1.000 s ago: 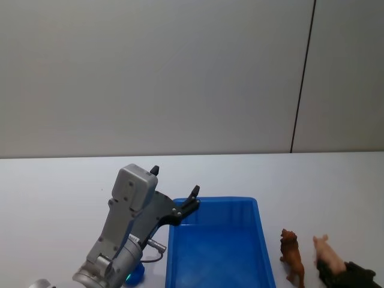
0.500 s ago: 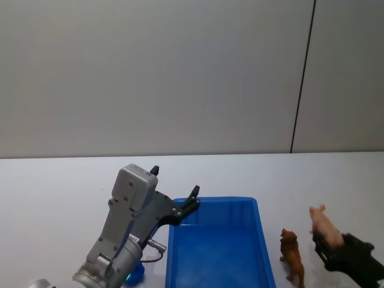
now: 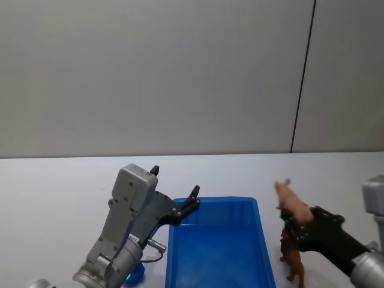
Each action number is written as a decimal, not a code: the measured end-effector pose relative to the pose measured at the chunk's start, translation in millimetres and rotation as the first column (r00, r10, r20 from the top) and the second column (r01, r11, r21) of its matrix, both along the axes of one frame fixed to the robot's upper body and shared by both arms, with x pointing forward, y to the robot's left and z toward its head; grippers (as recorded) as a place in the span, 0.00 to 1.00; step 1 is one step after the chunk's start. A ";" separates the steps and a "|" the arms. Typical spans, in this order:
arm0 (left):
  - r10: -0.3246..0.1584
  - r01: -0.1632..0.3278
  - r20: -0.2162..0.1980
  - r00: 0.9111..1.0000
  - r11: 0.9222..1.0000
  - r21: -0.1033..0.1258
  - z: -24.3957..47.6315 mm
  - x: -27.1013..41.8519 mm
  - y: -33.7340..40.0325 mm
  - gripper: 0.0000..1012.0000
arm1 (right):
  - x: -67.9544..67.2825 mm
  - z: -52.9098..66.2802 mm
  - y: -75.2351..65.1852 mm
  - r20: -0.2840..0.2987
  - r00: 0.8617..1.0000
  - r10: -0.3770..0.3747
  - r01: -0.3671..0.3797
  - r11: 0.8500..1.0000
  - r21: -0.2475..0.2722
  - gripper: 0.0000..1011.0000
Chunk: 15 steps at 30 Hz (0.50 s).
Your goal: Pick up the two dolls from the table and place them into the box.
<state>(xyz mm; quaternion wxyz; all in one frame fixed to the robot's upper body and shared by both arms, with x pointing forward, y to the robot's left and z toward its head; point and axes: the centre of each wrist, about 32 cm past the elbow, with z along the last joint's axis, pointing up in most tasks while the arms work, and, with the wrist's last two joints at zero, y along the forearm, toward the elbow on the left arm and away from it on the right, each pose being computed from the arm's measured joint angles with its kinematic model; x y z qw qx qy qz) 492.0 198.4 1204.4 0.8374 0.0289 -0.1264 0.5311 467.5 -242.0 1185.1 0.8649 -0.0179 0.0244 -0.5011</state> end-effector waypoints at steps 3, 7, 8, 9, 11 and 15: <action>0.000 0.000 0.000 1.000 1.000 0.000 0.0 0.0 0.0 0.99 | 3.4 4.0 7.9 0.005 0.999 0.044 -0.043 0.999 -0.012 0.36; 0.000 0.000 0.000 1.000 1.000 0.000 0.0 0.0 0.0 0.99 | 8.5 6.7 19.1 -0.001 0.995 0.095 -0.095 0.995 -0.026 0.37; 0.000 0.000 0.000 1.000 1.000 0.000 0.0 0.0 0.0 0.99 | 10.1 7.0 22.4 -0.003 0.994 0.107 -0.107 0.994 -0.028 0.39; 0.000 0.000 0.000 1.000 1.000 0.000 0.0 0.0 0.0 0.99 | 12.4 7.0 27.9 -0.011 0.991 0.130 -0.130 0.991 -0.036 0.43; 0.000 0.000 0.000 1.000 1.000 0.000 0.0 0.0 0.0 0.99 | 16.7 7.2 36.4 -0.023 0.987 0.160 -0.161 0.986 -0.045 0.47; 0.000 0.000 0.000 1.000 1.000 0.000 0.0 0.0 0.0 0.99 | 20.8 5.8 46.1 -0.041 0.981 0.191 -0.193 0.979 -0.057 0.61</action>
